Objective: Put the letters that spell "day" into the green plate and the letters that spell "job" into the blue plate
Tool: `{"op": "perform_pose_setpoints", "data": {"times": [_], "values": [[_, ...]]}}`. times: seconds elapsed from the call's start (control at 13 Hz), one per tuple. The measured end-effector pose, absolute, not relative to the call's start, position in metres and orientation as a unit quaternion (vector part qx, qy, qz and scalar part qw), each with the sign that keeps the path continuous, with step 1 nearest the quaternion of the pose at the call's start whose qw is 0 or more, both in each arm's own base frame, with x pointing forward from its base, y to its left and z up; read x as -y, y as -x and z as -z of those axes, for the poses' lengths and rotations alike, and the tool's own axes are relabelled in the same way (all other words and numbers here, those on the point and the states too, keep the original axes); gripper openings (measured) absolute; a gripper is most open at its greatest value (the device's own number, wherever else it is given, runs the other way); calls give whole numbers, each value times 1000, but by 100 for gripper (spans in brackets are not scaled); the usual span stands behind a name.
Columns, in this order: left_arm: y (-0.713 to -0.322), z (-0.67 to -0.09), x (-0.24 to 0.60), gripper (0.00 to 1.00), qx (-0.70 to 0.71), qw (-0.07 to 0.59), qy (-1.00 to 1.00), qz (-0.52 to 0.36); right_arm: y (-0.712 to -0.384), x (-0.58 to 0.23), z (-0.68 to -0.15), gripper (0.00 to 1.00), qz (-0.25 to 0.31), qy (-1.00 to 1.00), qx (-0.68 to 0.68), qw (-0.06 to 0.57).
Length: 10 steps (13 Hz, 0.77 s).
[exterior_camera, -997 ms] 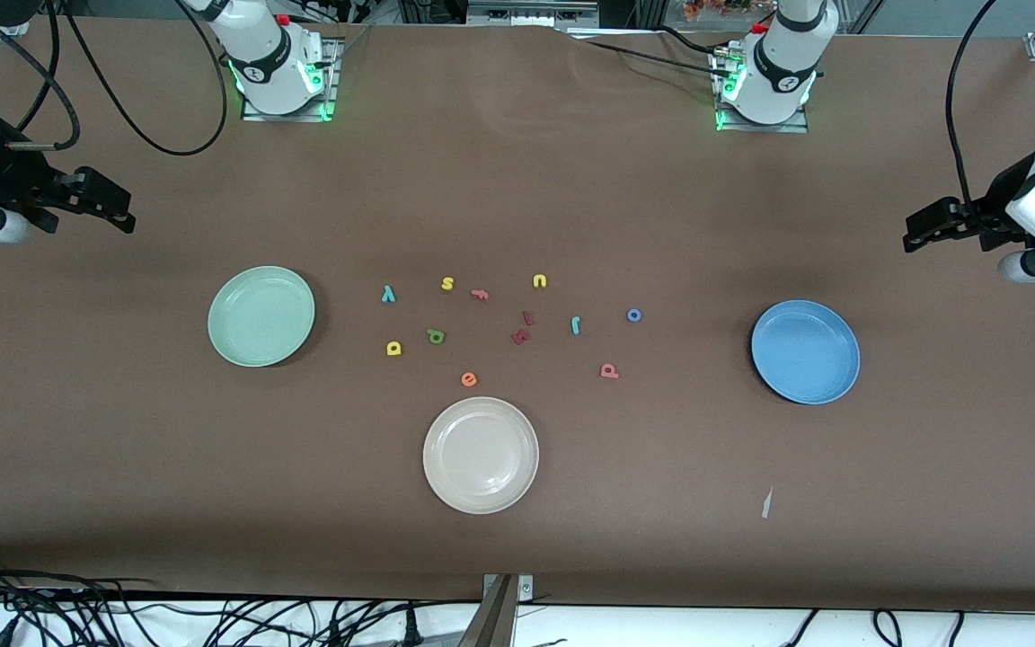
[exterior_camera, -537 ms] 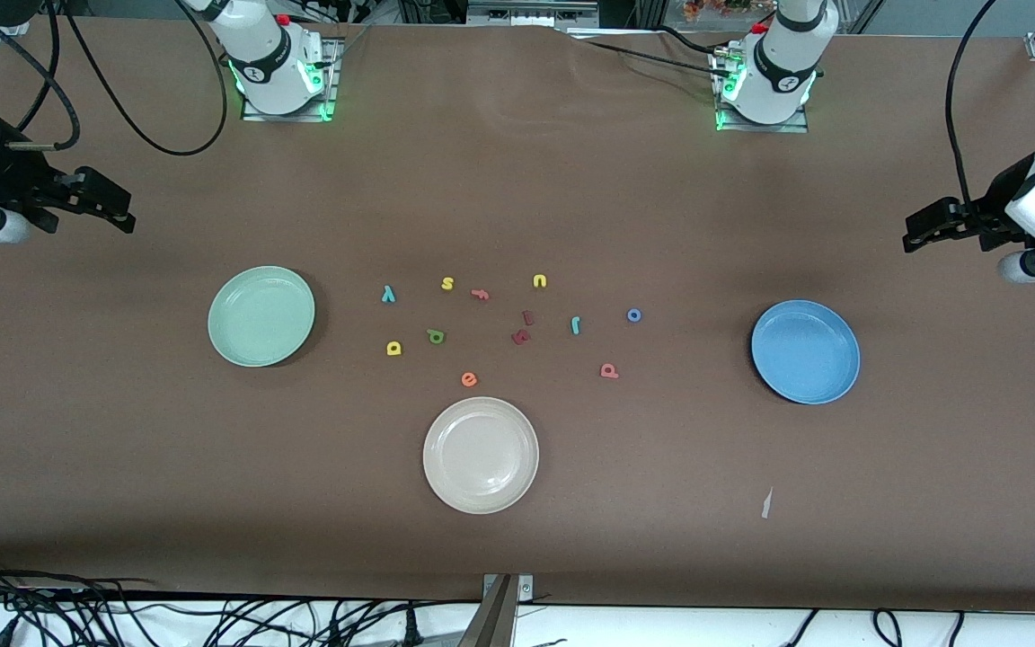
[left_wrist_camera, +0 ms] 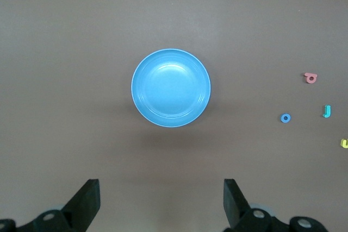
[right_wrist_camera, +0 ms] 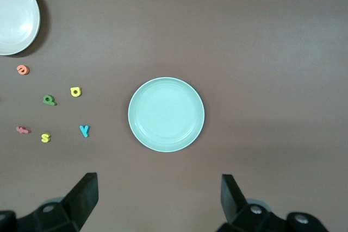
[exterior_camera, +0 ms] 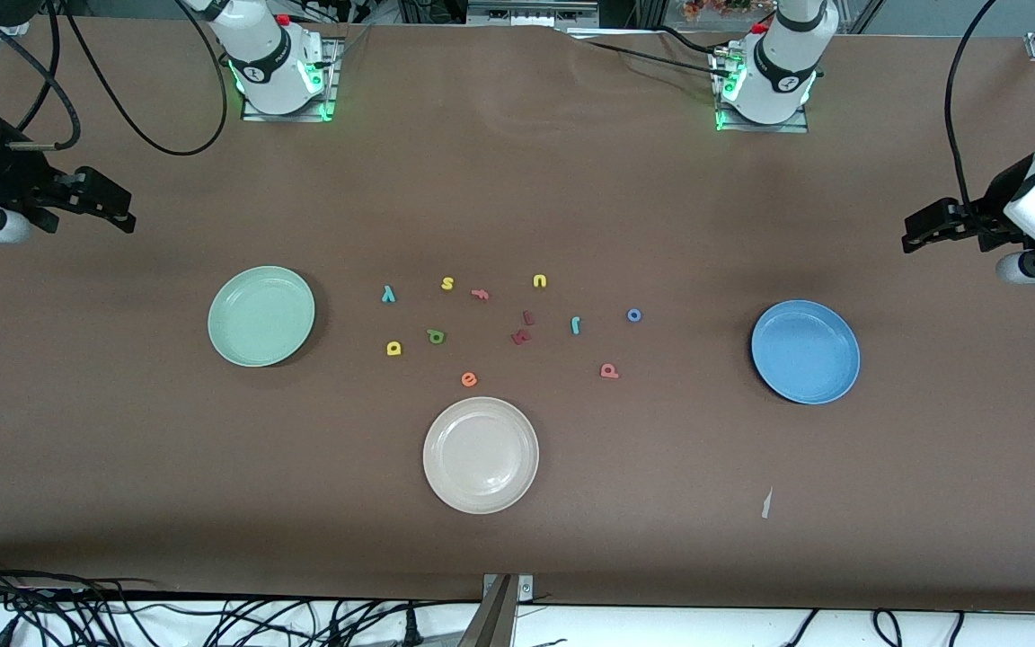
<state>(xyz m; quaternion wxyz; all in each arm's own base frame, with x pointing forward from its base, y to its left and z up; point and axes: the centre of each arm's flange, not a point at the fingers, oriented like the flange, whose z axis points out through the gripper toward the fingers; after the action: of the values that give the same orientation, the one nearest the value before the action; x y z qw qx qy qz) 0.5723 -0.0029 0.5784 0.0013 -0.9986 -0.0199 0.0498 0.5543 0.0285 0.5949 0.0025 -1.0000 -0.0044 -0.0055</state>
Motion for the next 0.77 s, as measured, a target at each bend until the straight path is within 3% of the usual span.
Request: {"op": "perform_pose_setpoints", "data": {"times": [0.38,0.77], "values": [[-575,-571,2,100,22,-2,998,-56,-554,-30,-595,100,5,1000,6,3],[-609,-487,29,100,1,-11,994,-109,-558,-30,-585,100,-3,1000,6,3]]}}
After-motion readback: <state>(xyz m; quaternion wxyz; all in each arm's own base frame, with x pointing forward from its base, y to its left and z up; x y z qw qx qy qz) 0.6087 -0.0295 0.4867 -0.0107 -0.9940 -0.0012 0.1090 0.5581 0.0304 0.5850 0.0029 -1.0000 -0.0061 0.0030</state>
